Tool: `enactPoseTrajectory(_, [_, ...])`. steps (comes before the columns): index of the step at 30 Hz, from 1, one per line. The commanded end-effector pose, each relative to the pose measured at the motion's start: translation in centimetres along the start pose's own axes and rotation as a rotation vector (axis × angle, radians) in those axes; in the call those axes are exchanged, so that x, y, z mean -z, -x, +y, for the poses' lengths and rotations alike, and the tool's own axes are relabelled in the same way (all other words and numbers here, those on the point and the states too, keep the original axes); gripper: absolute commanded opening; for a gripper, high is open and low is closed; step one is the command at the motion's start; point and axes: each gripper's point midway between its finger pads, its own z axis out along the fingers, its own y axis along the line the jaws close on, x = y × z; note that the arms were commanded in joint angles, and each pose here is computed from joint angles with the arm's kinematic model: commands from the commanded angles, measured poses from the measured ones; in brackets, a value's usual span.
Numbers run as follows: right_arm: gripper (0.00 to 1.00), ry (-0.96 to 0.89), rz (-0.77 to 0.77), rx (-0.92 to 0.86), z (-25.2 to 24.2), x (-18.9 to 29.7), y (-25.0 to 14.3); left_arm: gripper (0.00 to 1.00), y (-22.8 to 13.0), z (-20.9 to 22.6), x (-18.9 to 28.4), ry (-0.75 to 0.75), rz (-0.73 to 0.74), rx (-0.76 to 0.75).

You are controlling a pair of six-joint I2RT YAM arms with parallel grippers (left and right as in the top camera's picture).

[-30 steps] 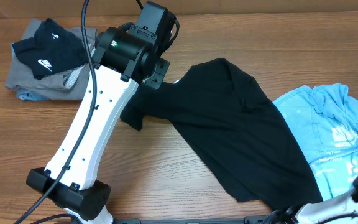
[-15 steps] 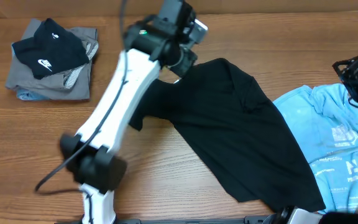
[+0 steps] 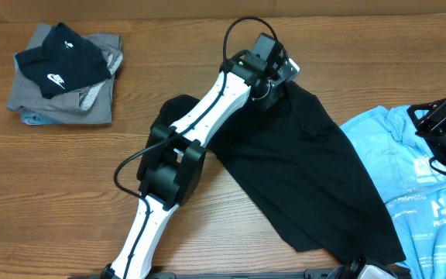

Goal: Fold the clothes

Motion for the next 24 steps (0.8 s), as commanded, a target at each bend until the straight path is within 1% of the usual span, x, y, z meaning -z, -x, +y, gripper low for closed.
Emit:
enactPoseTrajectory(1, [0.52, -0.046, -0.017, 0.014, -0.5, 0.3, 0.1, 0.04, -2.0, 0.7, -3.0, -0.007, 0.044, 0.004])
enactPoseTrajectory(4, [0.52, -0.057, -0.004, 0.006, -0.9, 0.2, -0.2, 0.04, -4.1, 1.6, -5.0, -0.004, 0.092, 0.026])
enactPoseTrajectory(7, [0.52, -0.064, 0.011, -0.003, -1.2, -0.2, -0.5, 0.04, -5.3, 2.7, -5.9, 0.006, 0.114, 0.051])
enactPoseTrajectory(8, [0.52, -0.067, 0.018, -0.007, -1.4, -0.4, -0.7, 0.04, -5.8, 3.6, -6.1, 0.031, 0.125, 0.08])
enactPoseTrajectory(10, [0.52, -0.072, 0.031, -0.012, -1.7, -0.7, -1.0, 0.04, -6.9, 6.3, -6.1, 0.128, 0.149, 0.162])
enactPoseTrajectory(14, [0.52, -0.079, 0.05, -0.019, -2.1, -1.1, -1.4, 0.04, -10.3, 14.4, -4.1, 0.398, 0.19, 0.353])
enactPoseTrajectory(16, [0.52, -0.078, 0.056, 0.005, -2.0, -1.2, -1.6, 0.04, -12.0, 18.2, -2.6, 0.482, 0.186, 0.446])
enactPoseTrajectory(17, [0.52, -0.084, 0.062, 0.018, -2.1, -1.3, -1.7, 0.04, -12.5, 20.0, -1.6, 0.5, 0.168, 0.51])
enactPoseTrajectory(18, [0.52, -0.096, 0.067, 0.02, -2.3, -1.4, -1.9, 0.04, -12.7, 21.1, -0.9, 0.493, 0.144, 0.565])
enactPoseTrajectory(20, [0.52, -0.118, 0.082, 0.037, -2.5, -1.7, -2.3, 0.04, -11.8, 22.7, 0.6, 0.401, 0.063, 0.625])
enactPoseTrajectory(21, [0.52, -0.125, 0.094, 0.047, -2.7, -2.0, -2.7, 0.04, -10.8, 23.2, 1.6, 0.338, 0.01, 0.645])
enactPoseTrajectory(24, [0.53, -0.147, 0.132, 0.064, -3.1, -3.1, -3.7, 0.07, -7.6, 24.3, 5.4, 0.223, -0.126, 0.661])
